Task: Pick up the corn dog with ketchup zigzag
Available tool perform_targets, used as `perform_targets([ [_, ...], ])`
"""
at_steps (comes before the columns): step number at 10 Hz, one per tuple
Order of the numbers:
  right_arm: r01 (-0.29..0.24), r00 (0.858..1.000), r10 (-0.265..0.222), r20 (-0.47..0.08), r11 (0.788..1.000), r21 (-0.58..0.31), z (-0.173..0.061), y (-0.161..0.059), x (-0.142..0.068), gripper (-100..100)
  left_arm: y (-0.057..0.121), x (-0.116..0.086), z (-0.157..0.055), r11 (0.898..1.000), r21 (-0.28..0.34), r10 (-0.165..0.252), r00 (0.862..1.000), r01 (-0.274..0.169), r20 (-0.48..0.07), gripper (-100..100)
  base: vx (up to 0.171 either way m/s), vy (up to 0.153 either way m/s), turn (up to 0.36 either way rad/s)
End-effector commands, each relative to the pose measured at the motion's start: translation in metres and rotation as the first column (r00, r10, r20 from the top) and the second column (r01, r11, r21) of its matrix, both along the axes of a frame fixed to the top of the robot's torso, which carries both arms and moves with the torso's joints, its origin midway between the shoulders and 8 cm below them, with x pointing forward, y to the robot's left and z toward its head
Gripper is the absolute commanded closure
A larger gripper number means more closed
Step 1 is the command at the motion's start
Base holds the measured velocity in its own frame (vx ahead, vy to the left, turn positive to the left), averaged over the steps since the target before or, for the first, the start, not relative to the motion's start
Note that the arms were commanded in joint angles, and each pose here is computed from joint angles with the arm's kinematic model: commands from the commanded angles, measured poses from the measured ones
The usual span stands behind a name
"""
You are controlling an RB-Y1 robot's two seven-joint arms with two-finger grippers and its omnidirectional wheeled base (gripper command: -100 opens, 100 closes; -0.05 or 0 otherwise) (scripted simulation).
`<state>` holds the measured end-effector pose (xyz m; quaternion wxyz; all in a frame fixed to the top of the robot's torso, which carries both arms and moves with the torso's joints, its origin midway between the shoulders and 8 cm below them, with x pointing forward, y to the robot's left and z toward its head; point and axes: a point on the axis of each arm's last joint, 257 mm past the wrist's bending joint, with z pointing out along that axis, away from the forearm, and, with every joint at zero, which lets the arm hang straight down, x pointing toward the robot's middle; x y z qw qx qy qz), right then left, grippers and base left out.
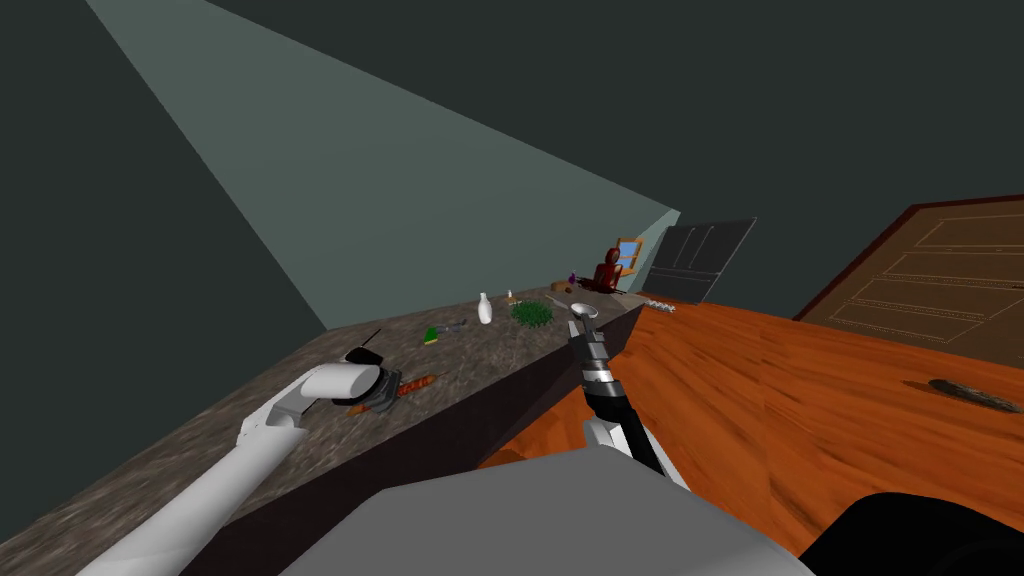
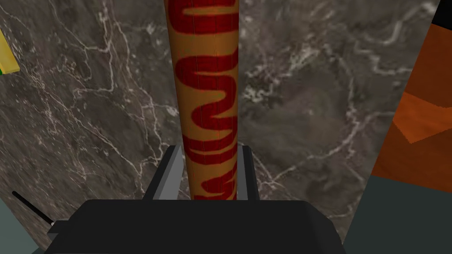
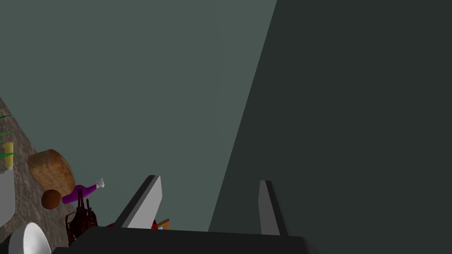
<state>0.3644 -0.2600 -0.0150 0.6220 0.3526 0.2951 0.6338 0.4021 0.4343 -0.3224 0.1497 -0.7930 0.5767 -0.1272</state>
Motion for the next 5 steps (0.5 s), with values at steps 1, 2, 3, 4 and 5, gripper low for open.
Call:
perform_targets([
  [1, 0.0, 1.0, 0.0, 0.0, 1.0, 0.0, 0.0, 0.0, 0.0, 0, -0.005, -0.0022, 0.0037, 1.0, 0.001, -0.019, 1.0, 0.019, -0.001, 100, 0.045, -0.018, 0.109],
  [2, 0.0, 1.0, 0.0, 0.0, 1.0, 0.0, 0.0, 0.0, 0.0, 0, -0.0086, -0.0037, 0.0059, 1.0, 0.001, -0.031, 1.0, 0.031, -0.002, 100, 0.041, -0.01, 0.113],
  [3, 0.0, 1.0, 0.0, 0.0, 1.0, 0.0, 0.0, 0.0, 0.0, 0, -0.0123, -0.0053, 0.008, 0.999, 0.001, -0.042, 0.999, 0.042, -0.002, 100, 0.044, -0.012, 0.105],
  [4, 0.0, 1.0, 0.0, 0.0, 1.0, 0.0, 0.0, 0.0, 0.0, 0, -0.0097, -0.0044, 0.0065, 0.999, 0.001, -0.035, 0.999, 0.035, -0.002, 100, 0.02, -0.008, 0.021],
  [5, 0.0, 1.0, 0.0, 0.0, 1.0, 0.0, 0.0, 0.0, 0.0, 0, -0.01, -0.0048, 0.0066, 0.999, 0.001, -0.036, 0.999, 0.036, -0.003, 0, 0.0, 0.0, 0.0],
])
